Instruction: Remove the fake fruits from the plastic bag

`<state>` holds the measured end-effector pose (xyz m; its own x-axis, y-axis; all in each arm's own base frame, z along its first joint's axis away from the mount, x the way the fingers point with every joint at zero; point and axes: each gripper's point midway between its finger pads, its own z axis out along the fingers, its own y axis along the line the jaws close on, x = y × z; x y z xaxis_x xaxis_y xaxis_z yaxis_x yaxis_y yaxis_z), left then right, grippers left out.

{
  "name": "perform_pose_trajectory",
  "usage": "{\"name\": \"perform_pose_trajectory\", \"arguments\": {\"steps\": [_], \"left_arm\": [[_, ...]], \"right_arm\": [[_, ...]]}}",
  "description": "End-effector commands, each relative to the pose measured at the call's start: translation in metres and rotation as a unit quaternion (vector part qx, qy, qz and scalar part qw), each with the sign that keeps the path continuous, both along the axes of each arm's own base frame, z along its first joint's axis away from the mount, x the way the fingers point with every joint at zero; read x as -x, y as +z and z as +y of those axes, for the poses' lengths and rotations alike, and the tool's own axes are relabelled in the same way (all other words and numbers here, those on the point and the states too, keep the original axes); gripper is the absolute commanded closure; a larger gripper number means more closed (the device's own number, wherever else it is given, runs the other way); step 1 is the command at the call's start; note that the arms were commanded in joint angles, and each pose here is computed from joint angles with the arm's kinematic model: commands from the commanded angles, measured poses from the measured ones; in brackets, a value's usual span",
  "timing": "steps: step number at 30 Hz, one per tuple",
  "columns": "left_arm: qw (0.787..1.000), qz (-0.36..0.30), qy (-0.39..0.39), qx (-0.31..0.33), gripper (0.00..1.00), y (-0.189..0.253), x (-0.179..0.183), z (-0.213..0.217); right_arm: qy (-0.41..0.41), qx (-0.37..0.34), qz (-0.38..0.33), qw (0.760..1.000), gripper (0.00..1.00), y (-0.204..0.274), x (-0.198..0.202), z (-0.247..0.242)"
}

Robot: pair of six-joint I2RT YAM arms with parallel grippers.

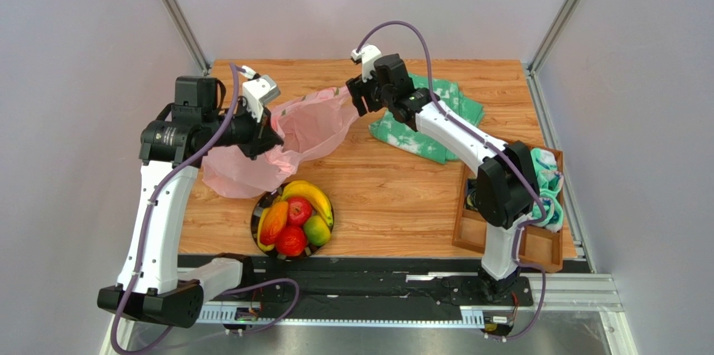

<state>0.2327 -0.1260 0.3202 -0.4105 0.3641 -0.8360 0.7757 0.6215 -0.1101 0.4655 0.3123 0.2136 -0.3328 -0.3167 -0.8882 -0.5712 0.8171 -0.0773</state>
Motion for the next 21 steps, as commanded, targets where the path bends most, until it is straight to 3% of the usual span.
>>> {"name": "perform_pose_trajectory", "arguments": {"steps": [1,6,9,21], "left_arm": [[1.0,-0.016,0.002,-0.016,1.0,-0.005,0.0,0.004],[1.0,-0.008,0.005,-0.018,1.0,-0.011,0.001,0.005],[1.0,-0.012,0.006,-0.019,1.0,-0.01,0.0,0.006],[0.999,-0.04,-0.004,-0.009,1.0,0.004,0.006,0.003]], "right_arm": [[0.045,-0.048,0.02,0.998,0.33,0.025,0.008,-0.002],[0.184,-0.099,0.069,0.975,0.32,0.067,0.064,0.006],[0.194,-0.079,0.069,0.975,0.29,0.067,0.078,-0.004],[0.195,0.002,0.101,0.976,0.27,0.0,0.057,-0.004]]}}
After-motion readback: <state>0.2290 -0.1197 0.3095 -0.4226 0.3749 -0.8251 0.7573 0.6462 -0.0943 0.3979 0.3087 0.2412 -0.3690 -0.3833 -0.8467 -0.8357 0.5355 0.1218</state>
